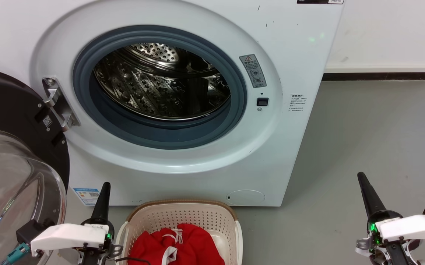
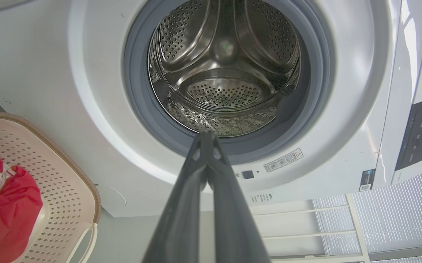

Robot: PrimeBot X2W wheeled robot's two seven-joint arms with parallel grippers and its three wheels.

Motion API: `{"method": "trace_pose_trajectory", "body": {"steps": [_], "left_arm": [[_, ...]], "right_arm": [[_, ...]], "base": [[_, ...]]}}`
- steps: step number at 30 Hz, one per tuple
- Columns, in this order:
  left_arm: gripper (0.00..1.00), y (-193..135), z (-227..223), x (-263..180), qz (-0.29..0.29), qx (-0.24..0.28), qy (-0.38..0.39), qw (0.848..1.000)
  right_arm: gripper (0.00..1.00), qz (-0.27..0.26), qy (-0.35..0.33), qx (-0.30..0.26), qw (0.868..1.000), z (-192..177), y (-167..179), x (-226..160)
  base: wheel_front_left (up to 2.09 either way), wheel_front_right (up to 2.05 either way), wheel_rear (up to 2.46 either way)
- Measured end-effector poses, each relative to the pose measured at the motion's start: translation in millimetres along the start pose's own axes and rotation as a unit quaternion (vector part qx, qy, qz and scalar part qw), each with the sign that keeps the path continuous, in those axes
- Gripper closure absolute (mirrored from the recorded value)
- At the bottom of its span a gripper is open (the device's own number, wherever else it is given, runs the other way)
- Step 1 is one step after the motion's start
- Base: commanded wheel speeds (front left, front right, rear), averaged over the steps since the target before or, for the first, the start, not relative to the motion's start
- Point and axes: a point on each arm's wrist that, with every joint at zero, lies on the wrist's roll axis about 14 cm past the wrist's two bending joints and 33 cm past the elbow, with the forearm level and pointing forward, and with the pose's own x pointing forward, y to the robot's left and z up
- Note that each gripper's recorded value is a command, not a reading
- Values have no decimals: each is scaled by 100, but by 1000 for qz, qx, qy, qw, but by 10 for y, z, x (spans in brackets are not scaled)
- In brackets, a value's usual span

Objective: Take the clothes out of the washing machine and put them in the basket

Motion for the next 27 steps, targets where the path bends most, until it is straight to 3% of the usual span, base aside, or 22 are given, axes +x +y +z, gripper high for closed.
{"method": "trace_pose_trajectory", "body": {"steps": [27], "left_arm": [[100,-46,35,39,-15,-116,2,993]], "right_arm": [[100,2,-10,114,993,79,-7,60]], "base": [[0,0,0]]}}
